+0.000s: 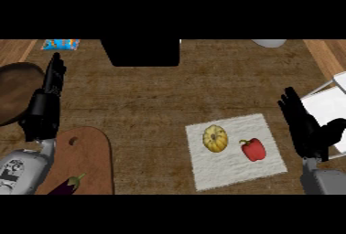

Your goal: Pick the squash from the placemat and place it in the tiered shelf

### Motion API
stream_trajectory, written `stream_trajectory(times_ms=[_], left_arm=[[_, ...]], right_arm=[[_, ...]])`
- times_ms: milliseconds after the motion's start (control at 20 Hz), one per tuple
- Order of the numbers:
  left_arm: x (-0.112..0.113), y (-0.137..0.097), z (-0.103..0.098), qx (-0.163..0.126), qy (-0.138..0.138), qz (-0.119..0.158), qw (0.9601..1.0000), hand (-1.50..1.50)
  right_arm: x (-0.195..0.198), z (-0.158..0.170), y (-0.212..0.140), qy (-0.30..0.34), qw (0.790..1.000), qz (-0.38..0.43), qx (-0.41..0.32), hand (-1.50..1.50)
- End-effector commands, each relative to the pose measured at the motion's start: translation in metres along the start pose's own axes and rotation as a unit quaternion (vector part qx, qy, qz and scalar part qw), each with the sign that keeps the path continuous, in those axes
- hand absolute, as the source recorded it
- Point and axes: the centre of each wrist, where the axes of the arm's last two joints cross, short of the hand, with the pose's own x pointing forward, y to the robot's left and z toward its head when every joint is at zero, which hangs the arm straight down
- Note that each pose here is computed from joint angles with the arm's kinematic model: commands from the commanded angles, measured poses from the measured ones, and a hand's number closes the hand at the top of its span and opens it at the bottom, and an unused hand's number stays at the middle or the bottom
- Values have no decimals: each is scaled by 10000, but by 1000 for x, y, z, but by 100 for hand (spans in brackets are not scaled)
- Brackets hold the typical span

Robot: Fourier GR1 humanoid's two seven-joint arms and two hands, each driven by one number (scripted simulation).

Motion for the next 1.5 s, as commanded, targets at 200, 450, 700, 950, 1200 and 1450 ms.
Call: stream_trajectory(times_ms=[200, 450, 700, 950, 1200, 1450], left_arm=[[-3, -22, 17, -986, 530, 592, 9920, 0], [-19, -17, 35, -1326, 1078, 840, 9817, 0], [-6, 8, 39, -1238, 1216, 977, 9800, 0], [-19, 3, 39, -1211, 1235, 934, 9805, 0], [-2, 8, 43, -1271, 1256, 916, 9796, 0], [-6, 14, 44, -1217, 1288, 971, 9794, 0]], right_arm=[[110, -39, 95, -1837, 9433, 795, 2649, 150], [105, -57, 63, -360, 9182, 3651, 1493, -150], [109, -48, 86, 68, 8732, 3572, 3314, -150], [143, -46, 99, -196, 8524, 3912, 3464, -150], [173, -28, 127, -191, 7952, 4896, 3573, -150], [205, -22, 139, 37, 7450, 5560, 3686, -150]])
